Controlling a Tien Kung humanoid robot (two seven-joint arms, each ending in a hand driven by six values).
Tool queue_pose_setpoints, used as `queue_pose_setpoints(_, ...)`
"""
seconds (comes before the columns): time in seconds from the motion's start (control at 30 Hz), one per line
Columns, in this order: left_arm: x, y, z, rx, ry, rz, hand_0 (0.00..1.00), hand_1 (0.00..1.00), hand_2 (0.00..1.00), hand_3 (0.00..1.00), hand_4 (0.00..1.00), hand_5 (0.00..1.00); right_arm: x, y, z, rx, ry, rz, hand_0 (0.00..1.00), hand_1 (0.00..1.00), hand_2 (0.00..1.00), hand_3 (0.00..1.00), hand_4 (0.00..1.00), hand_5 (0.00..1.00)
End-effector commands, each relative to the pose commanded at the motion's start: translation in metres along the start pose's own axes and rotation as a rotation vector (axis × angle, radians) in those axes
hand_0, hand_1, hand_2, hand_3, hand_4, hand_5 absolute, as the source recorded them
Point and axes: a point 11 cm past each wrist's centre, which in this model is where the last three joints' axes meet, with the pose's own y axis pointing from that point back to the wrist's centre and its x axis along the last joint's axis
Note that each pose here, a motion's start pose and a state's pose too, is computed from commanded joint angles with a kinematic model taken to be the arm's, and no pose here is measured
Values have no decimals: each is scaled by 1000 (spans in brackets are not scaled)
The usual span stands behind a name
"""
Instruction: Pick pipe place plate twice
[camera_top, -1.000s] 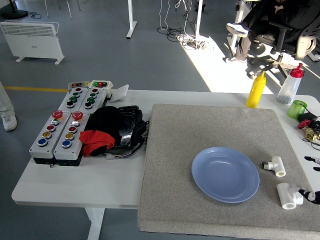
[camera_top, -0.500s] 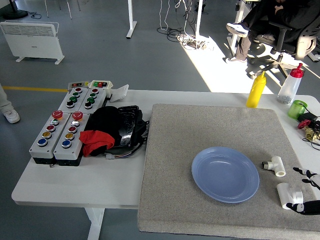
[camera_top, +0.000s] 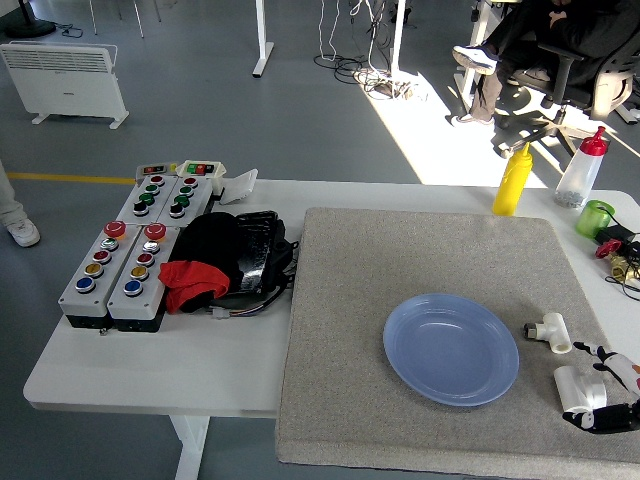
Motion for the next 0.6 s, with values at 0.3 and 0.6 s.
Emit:
queue_pose_setpoints(0.3, 0, 0, 1, -2, -1, 0, 683, 673, 704, 652, 374, 998, -9, -6, 2, -22, 54, -4, 959, 853, 910, 851, 823, 305)
queue_pose_setpoints(0.6, -1, 0, 1, -1, 0, 0, 682, 673, 704, 652, 374, 998, -11, -8, 5, -39, 68, 7, 888, 830, 890, 825, 796, 290)
